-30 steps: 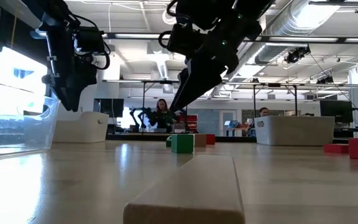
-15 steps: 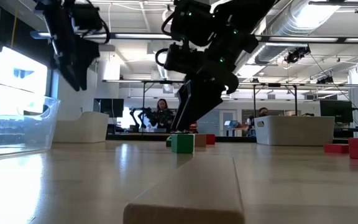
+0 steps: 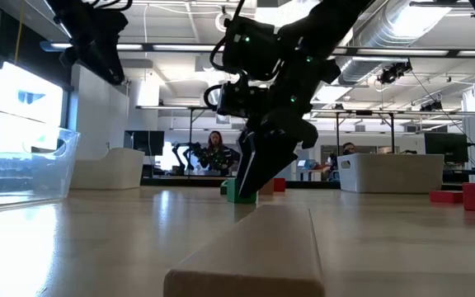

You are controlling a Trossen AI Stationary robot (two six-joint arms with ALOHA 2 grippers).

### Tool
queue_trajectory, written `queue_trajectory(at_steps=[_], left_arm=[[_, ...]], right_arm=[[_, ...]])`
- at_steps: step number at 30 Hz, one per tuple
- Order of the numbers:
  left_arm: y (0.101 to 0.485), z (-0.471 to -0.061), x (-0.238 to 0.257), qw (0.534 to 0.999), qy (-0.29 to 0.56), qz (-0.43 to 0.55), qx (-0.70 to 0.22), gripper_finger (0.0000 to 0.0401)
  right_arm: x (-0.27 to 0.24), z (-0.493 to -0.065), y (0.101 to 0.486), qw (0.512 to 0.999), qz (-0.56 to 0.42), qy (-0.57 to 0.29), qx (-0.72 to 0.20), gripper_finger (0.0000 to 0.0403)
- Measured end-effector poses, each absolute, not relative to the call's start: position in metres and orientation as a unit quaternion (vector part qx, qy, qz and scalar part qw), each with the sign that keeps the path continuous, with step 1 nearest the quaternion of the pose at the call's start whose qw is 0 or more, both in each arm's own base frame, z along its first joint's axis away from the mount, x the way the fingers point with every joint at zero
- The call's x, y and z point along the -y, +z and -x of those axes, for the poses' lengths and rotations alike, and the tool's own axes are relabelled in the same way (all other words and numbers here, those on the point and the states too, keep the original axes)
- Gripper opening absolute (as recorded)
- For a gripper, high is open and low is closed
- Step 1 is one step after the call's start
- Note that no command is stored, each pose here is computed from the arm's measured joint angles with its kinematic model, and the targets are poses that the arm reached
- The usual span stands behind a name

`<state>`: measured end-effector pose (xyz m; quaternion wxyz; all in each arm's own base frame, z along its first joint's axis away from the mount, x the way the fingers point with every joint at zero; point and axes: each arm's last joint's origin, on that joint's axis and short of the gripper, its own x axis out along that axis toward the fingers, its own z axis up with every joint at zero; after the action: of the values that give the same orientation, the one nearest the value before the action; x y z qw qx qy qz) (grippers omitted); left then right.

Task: Sort & place blocks by color
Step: Put the green rectangle into the right white bin

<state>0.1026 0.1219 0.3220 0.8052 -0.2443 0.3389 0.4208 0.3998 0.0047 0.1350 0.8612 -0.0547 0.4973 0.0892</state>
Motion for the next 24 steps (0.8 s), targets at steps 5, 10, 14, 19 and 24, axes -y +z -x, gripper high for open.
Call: queue_trajectory(at_steps=[5, 10, 14, 19, 24], left_arm=[[0.323, -0.102, -0.121, 0.806, 0.422, 0.243, -0.337, 0.0161], [0.323, -0.102, -0.121, 0.807, 0.419, 0.238, -0.34, 0.0161], [0.323, -0.102, -0.121, 0.808, 0.418, 0.237, -0.341, 0.0161], [0.323, -0.102, -0.121, 0.81, 0.415, 0.23, -0.344, 0.0161], [0.322, -0.102, -0.121, 0.81, 0.414, 0.23, -0.344, 0.0161]], right_arm=[[-0.005, -0.399, 0.135, 0.86, 0.053, 0.089, -0.501, 0.0162], [-0.005, -0.399, 0.135, 0.86, 0.0, 0.058, -0.507, 0.0105], [-0.006, -0.398, 0.136, 0.854, -0.049, 0.04, -0.516, 0.0105], [-0.014, -0.393, 0.136, 0.837, -0.094, 0.007, -0.539, 0.0105], [-0.023, -0.389, 0.137, 0.829, -0.104, -0.03, -0.549, 0.0105]])
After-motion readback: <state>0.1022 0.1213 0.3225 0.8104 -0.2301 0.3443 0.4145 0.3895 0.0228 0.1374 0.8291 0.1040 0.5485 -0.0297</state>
